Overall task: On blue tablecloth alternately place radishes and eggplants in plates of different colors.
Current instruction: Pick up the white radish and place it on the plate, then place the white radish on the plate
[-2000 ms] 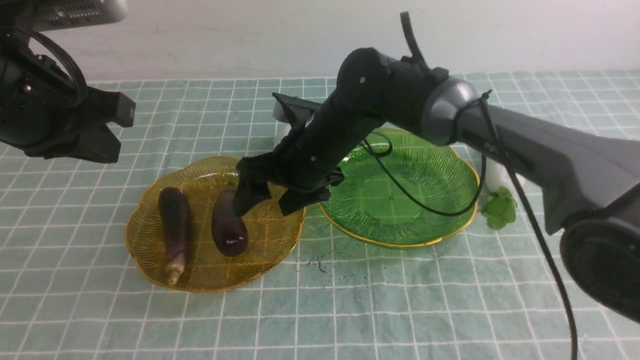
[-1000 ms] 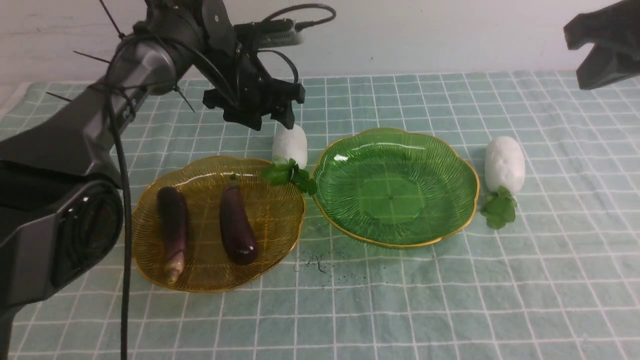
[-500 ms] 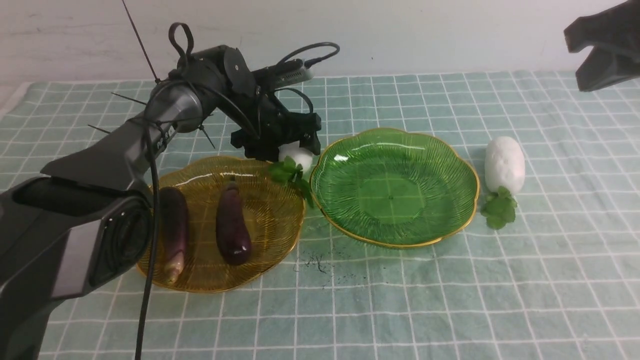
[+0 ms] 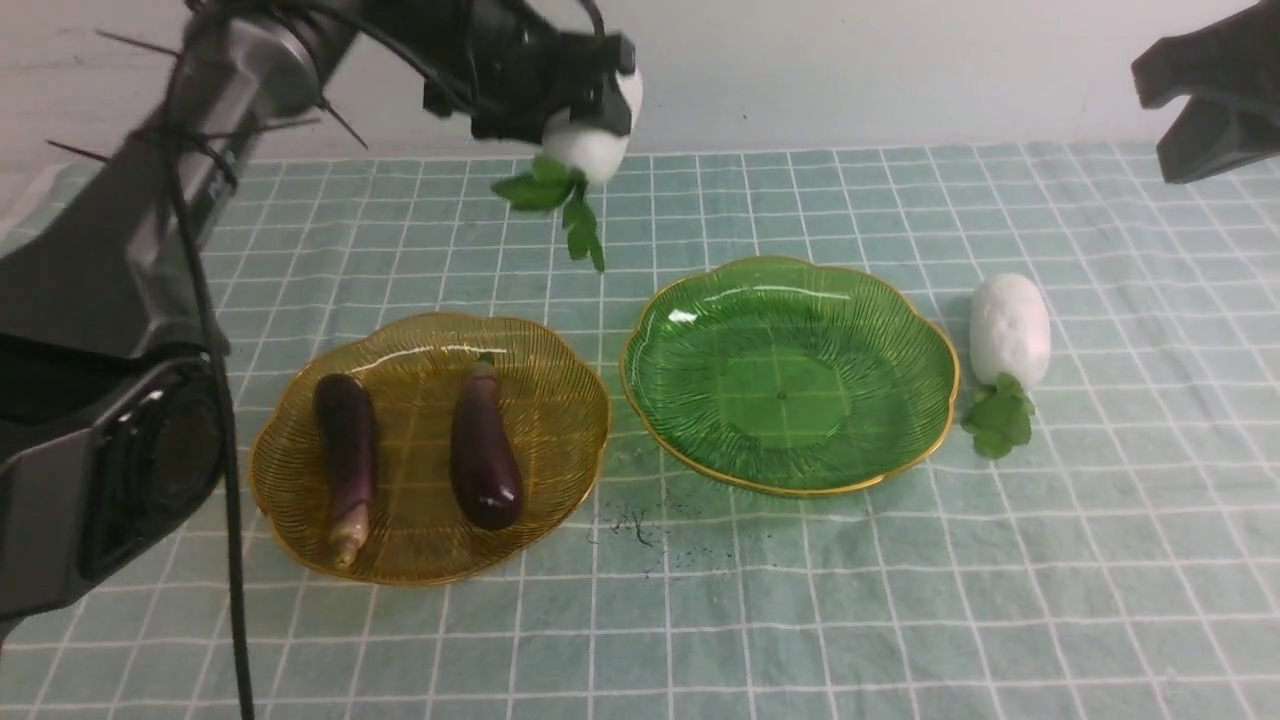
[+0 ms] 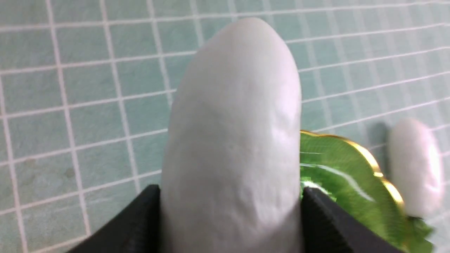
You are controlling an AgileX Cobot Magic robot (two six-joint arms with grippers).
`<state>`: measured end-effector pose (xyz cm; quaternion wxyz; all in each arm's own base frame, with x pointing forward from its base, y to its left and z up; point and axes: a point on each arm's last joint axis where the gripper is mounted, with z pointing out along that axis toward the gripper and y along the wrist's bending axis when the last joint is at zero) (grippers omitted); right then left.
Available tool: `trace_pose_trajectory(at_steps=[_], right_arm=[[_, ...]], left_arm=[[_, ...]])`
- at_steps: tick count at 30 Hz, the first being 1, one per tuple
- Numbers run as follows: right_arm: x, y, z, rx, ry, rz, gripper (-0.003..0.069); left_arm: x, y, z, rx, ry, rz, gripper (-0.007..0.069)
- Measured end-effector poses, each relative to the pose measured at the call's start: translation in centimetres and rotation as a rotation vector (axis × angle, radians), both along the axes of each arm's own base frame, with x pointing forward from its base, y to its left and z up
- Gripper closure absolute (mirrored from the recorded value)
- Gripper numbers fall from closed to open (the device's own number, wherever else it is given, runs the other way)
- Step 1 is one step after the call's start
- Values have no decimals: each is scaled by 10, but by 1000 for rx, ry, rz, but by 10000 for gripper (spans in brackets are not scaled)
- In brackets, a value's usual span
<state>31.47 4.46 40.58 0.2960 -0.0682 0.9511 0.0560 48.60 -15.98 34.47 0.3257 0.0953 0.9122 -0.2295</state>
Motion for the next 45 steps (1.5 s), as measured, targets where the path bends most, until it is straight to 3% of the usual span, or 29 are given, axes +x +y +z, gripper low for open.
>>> trace_pose_trajectory(at_steps=[3, 7, 9, 15, 20, 21, 22, 25, 27, 31, 34, 36, 37, 38, 39, 40, 41, 42, 45], right_arm=[[4, 0, 1, 2, -33, -5, 674], [17, 0, -6, 4, -65, -29, 674], [31, -2, -20, 7, -38, -63, 672], [71, -28, -74, 20, 85, -176, 615], [96, -43, -115, 50, 148, -233, 475], [103, -45, -126, 57, 155, -240, 407], [110, -45, -139, 69, 158, -248, 319], [120, -45, -155, 92, 150, -258, 206], [132, -43, -175, 123, 142, -274, 84], [146, -42, -207, 161, 146, -300, -13], [152, -41, -227, 176, 153, -304, -29], [155, -40, -237, 187, 161, -300, -27], [156, -40, -241, 195, 161, -300, -15], [157, -39, -245, 199, 162, -297, 15], [158, -39, -247, 207, 162, -296, 67], [158, -38, -247, 209, 163, -297, 78], [158, -38, -249, 212, 164, -290, 174], [158, -38, -248, 216, 163, -291, 205], [157, -39, -243, 217, 177, -283, 188]], left_arm=[[-20, -17, 21, 13, -29, -92, 191], [-35, -56, 13, 72, -30, -204, 191], [-38, -85, -14, 150, 3, -272, 191], [-41, -126, -74, 332, 55, -311, 191], [-41, -138, -101, 378, 99, -300, 191], [-40, -140, -107, 382, 113, -285, 184], [-40, -140, -108, 381, 119, -275, 160], [-40, -140, -108, 374, 127, -252, 75], [-40, -139, -107, 366, 134, -229, -2], [-42, -137, -99, 352, 137, -205, -22], [-49, -133, -79, 341, 122, -198, 66], [-56, -128, -62, 335, 105, -194, 204], [-61, -124, -50, 334, 92, -195, 284], [-69, -118, -35, 339, 74, -201, 452], [-79, -111, -17, 346, 56, -201, 536], [-81, -109, -15, 347, 53, -201, 546], [-90, -102, -1, 357, 38, -196, 593], [-99, -95, 10, 362, 28, -191, 610], [-125, -72, 36, 397, 2, -164, 630]])
